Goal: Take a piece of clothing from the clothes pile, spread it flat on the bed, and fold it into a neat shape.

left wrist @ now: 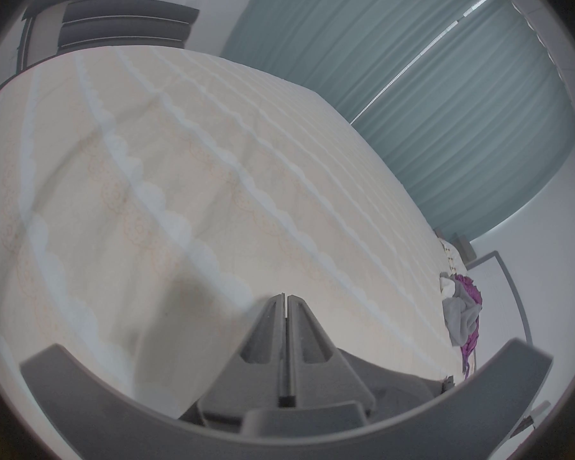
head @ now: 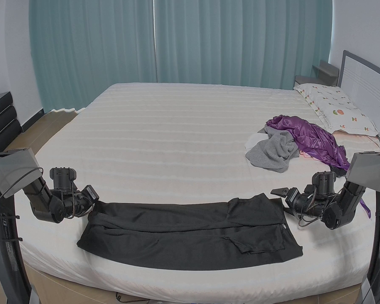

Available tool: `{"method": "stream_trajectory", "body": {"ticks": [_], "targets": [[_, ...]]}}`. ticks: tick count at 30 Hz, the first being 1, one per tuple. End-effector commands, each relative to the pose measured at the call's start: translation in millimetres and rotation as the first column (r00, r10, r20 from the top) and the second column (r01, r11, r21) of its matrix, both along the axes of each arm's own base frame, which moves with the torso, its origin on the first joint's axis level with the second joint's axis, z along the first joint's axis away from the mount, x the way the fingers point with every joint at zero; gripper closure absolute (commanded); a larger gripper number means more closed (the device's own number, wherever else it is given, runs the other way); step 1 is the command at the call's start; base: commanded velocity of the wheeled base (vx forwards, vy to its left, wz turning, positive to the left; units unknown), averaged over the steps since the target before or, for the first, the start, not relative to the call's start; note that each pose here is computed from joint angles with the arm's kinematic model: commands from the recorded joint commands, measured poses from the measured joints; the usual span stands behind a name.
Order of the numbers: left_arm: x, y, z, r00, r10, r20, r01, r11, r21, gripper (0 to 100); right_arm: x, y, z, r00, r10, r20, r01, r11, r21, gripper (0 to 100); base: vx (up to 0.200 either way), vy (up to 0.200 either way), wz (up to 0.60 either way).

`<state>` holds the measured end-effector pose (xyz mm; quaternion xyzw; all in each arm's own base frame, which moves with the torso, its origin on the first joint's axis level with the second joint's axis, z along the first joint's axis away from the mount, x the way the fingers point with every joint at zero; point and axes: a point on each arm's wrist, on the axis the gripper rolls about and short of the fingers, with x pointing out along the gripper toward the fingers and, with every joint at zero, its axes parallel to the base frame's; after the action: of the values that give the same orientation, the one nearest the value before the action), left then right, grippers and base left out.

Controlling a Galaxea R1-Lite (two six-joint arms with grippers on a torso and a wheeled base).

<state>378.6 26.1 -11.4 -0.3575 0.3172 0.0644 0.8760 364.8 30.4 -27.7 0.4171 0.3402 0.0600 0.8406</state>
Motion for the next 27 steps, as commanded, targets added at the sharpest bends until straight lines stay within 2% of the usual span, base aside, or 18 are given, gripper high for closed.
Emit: {"method": "stream_trajectory", "body": {"ticks": [1, 10, 24, 25, 27], "targets": [[0, 6, 2, 0.999, 0.030, 0.014, -0.030, 0.999, -0.011, 100, -1, 0, -1, 1.000, 0.001, -0.005, -0.001, 1.000, 0.000, 0, 0.000, 0.000, 0.00], [2, 19, 5, 0.995, 0.084, 0.049, -0.082, 0.996, -0.039, 100, -3, 0, -1, 1.000, 0.001, 0.003, -0.001, 1.000, 0.000, 0, 0.000, 0.000, 0.00], [15, 23, -6, 0.995, 0.080, 0.056, -0.078, 0.996, -0.045, 100, -2, -1, 1, 1.000, -0.019, 0.003, 0.019, 0.999, 0.028, 0, 0.000, 0.000, 0.00], [16, 23, -6, 0.995, 0.080, 0.057, -0.078, 0.996, -0.045, 0, -2, -2, 2, 1.000, -0.027, 0.001, 0.027, 0.999, 0.036, 0, 0.000, 0.000, 0.00], [16, 22, -6, 0.995, 0.079, 0.057, -0.076, 0.996, -0.045, 0, -2, -2, 4, 1.000, -0.027, 0.005, 0.027, 0.999, 0.038, 0, 0.000, 0.000, 0.00]]}}
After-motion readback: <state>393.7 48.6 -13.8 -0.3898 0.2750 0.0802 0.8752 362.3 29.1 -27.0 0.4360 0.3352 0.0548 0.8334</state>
